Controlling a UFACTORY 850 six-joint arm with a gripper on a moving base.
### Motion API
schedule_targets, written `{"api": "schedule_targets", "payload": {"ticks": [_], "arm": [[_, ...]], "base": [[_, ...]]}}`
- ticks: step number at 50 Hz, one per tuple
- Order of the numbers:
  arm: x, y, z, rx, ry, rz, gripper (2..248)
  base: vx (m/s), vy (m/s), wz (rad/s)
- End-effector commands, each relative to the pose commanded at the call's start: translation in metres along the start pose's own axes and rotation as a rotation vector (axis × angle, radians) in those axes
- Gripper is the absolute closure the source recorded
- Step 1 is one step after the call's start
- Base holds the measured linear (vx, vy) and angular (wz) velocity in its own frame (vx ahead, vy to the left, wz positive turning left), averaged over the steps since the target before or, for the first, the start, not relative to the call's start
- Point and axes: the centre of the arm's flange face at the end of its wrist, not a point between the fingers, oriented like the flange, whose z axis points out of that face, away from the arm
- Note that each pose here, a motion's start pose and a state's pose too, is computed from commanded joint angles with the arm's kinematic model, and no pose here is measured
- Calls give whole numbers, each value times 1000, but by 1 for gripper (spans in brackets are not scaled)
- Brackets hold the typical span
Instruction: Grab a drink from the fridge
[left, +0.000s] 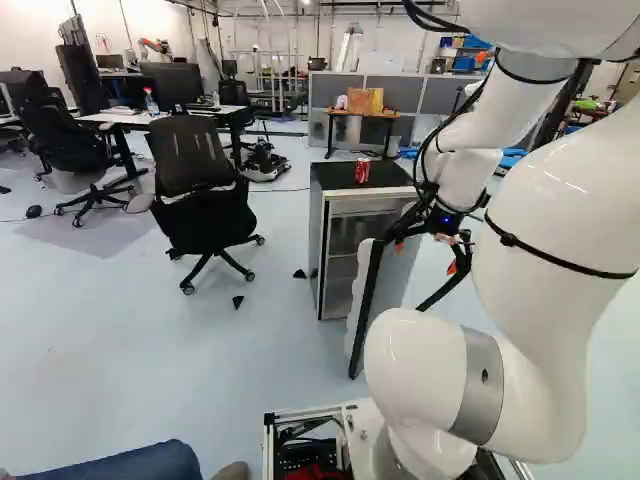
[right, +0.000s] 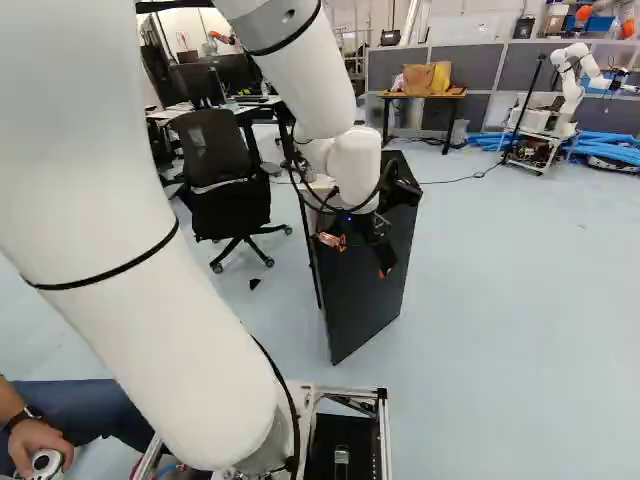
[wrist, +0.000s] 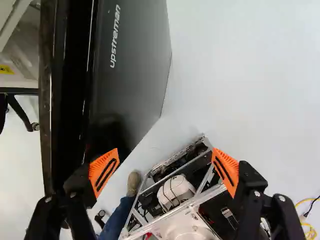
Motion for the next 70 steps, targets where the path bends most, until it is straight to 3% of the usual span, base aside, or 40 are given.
{"api": "schedule_targets", "payload": {"ticks": [38, 70], "arm": [[13, -71, 8, 14, 27, -201, 3], [34, -122, 15, 21, 60, -330, 3]], "base": [[0, 0, 0], [0, 0, 0]]}}
